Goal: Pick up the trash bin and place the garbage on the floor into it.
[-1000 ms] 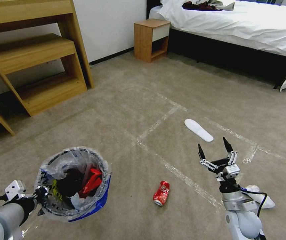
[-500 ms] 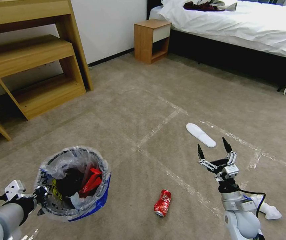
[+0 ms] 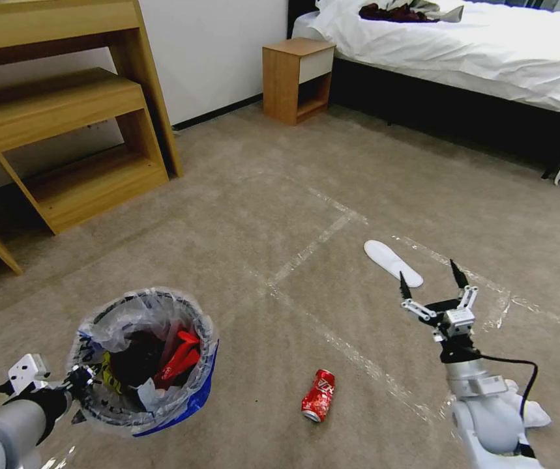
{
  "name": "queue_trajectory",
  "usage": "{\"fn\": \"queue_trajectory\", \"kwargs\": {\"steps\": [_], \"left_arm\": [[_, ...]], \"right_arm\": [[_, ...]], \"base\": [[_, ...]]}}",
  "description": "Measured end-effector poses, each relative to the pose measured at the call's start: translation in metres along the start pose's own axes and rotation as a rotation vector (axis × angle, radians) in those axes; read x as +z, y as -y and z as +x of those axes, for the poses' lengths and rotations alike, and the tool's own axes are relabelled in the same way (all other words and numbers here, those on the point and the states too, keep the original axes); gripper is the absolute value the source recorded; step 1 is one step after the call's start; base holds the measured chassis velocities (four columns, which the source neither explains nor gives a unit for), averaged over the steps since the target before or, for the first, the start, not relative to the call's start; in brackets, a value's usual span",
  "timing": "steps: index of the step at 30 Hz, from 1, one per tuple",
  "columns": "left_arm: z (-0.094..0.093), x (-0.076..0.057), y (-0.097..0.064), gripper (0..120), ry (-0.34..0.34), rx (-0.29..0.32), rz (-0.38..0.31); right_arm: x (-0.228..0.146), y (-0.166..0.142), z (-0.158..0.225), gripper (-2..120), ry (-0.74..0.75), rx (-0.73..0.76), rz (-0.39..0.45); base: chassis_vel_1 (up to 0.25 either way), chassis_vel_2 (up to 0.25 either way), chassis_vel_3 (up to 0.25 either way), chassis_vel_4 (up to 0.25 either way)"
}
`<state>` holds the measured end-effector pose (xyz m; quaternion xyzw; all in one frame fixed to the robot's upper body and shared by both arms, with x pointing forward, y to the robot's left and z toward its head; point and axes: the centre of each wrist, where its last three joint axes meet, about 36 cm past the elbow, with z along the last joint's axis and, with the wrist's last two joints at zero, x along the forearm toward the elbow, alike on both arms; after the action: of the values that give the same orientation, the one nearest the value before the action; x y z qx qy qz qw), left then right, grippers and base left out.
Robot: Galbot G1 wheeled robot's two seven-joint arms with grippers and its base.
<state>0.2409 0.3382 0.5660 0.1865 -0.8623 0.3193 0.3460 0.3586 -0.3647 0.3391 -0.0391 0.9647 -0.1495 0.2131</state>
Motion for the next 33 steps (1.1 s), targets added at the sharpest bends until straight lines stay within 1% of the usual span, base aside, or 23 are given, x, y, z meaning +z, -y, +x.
{"fn": "queue_trajectory", "kwargs": {"steps": [1, 4, 5, 9, 10, 11, 13, 14, 16, 17, 18, 20, 21, 22, 25, 26, 29, 30, 33], "left_arm": [[0.000, 0.000, 0.000, 0, 0.000, 0.000, 0.000], [0.000, 0.000, 0.000, 0, 0.000, 0.000, 0.000], [0.000, 0.000, 0.000, 0, 0.000, 0.000, 0.000], [0.000, -0.001, 0.001, 0, -0.001, 0.002, -0.007], [0.000, -0.001, 0.001, 0, -0.001, 0.002, -0.007], [-0.001, -0.002, 0.001, 0, -0.001, 0.003, -0.010], [-0.001, -0.002, 0.001, 0, -0.003, 0.007, -0.014], [-0.001, -0.002, 0.001, 0, -0.003, 0.007, -0.014], [-0.002, -0.004, 0.002, 0, -0.005, 0.011, -0.019], [-0.002, -0.005, 0.002, 0, -0.005, 0.014, -0.022], [-0.002, -0.005, 0.002, 0, -0.005, 0.014, -0.022], [-0.004, -0.007, 0.003, 0, -0.007, 0.015, -0.028], [-0.005, -0.007, 0.003, 0, -0.008, 0.016, -0.030], [-0.005, -0.007, 0.003, 0, -0.008, 0.016, -0.030], [-0.008, -0.009, 0.004, 0, -0.012, 0.030, -0.035], [-0.008, -0.009, 0.004, 0, -0.012, 0.030, -0.035], [-0.011, -0.009, 0.005, 0, -0.019, 0.039, -0.038], [-0.011, -0.009, 0.005, 0, -0.019, 0.039, -0.038], [-0.012, -0.010, 0.006, 0, -0.021, 0.043, -0.044]], "right_arm": [[0.000, 0.000, 0.000, 100, 0.000, 0.000, 0.000], [0.002, 0.049, -0.010, 100, -0.082, 0.048, 0.079], [0.002, 0.049, -0.010, 100, -0.082, 0.048, 0.079], [0.010, 0.147, -0.027, 100, -0.195, 0.043, 0.317], [0.010, 0.147, -0.027, 100, -0.195, 0.043, 0.317], [0.013, 0.168, -0.031, 100, -0.229, 0.040, 0.357], [0.019, 0.199, -0.038, 100, -0.274, 0.012, 0.405], [0.019, 0.199, -0.038, 100, -0.274, 0.012, 0.405], [0.023, 0.225, -0.040, 100, -0.329, -0.032, 0.438], [0.025, 0.243, -0.039, 100, -0.370, -0.063, 0.462], [0.025, 0.243, -0.039, 100, -0.370, -0.063, 0.462], [0.026, 0.280, -0.033, 100, -0.467, -0.138, 0.512], [0.025, 0.293, -0.030, 100, -0.504, -0.170, 0.527], [0.025, 0.293, -0.030, 100, -0.504, -0.170, 0.527], [0.030, 0.325, -0.014, 100, -0.602, -0.302, 0.540], [0.030, 0.325, -0.014, 100, -0.602, -0.302, 0.540], [0.042, 0.341, 0.006, 100, -0.634, -0.492, 0.503], [0.042, 0.341, 0.006, 100, -0.634, -0.492, 0.503], [0.053, 0.349, 0.026, 100, -0.680, -0.645, 0.484]], "base": [[0.000, 0.000, 0.000, 0.000], [0.000, 0.000, 0.000, 0.000], [0.000, 0.000, 0.000, 0.000], [0.000, 0.000, 0.000, 0.000], [0.000, 0.000, 0.000, 0.000], [0.000, 0.000, 0.000, 0.000], [0.000, 0.000, 0.000, 0.000], [0.000, 0.000, 0.000, 0.000], [0.000, 0.000, 0.000, 0.000], [0.000, 0.000, 0.000, 0.000], [0.000, 0.000, 0.000, 0.000], [0.000, 0.000, 0.000, 0.000], [0.000, 0.000, 0.000, 0.000], [0.000, 0.000, 0.000, 0.000], [0.000, 0.000, 0.000, 0.000], [0.000, 0.000, 0.000, 0.000], [0.000, 0.000, 0.000, 0.000], [0.000, 0.000, 0.000, 0.000], [0.000, 0.000, 0.000, 0.000]]}}
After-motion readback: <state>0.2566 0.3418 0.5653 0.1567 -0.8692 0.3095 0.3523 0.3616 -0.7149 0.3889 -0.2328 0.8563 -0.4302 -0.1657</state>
